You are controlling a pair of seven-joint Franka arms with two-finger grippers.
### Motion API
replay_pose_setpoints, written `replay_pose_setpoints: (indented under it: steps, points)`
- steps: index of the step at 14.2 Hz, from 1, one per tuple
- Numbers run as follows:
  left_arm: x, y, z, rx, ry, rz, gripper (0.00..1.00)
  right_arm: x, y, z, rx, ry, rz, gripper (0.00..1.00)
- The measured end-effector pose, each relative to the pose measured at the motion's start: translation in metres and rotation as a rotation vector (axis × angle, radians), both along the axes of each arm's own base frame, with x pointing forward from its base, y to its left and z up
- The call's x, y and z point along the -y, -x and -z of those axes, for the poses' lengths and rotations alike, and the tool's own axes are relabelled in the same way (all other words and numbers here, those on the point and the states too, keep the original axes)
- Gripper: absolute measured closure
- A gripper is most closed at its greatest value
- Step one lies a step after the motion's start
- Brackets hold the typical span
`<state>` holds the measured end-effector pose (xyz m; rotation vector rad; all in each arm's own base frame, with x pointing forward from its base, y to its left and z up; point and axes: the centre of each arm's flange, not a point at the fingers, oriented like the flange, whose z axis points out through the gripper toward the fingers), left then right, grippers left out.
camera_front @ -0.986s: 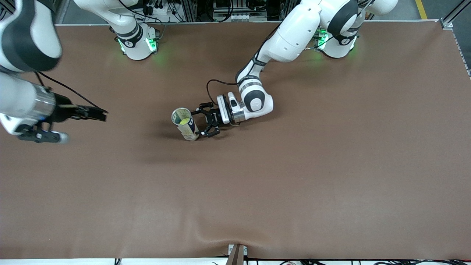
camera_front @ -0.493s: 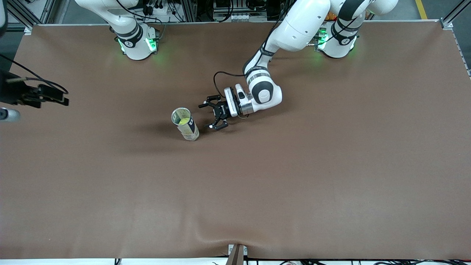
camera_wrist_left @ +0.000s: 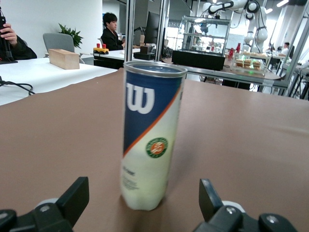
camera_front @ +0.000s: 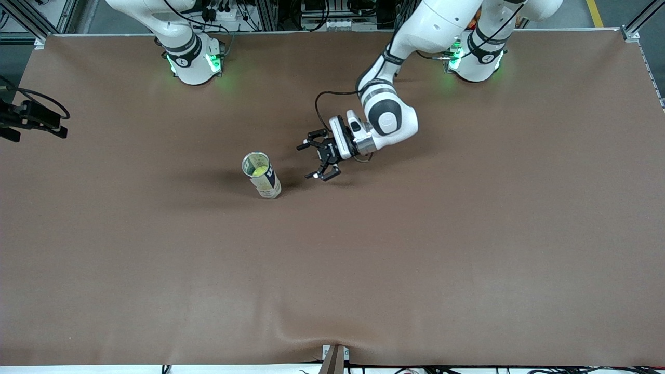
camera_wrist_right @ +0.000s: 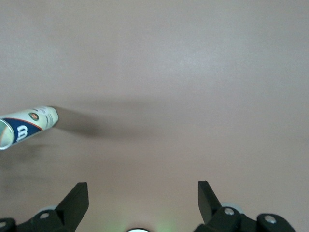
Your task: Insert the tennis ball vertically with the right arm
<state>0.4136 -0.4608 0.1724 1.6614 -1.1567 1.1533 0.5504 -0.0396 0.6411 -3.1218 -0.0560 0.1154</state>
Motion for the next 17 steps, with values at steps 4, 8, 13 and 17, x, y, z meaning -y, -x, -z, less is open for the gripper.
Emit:
replay_pose_setpoints:
  steps: [4,8,13,17]
  points:
    - [-0.054,-0.051,0.0,0.005,-0.074,0.051,0.0,-0.025,-0.002,0.001,0.032,0.006,0.042,0.0]
    - [-0.098,-0.088,-0.004,-0.027,-0.105,0.12,0.0,-0.028,-0.001,0.008,0.031,0.005,0.035,0.0]
    - [-0.163,-0.144,-0.025,-0.075,-0.117,0.24,0.0,-0.021,0.001,0.003,0.044,0.008,-0.015,0.0]
    - [-0.241,-0.2,-0.064,-0.163,-0.192,0.326,0.0,-0.019,0.001,0.003,0.045,0.009,-0.012,0.0]
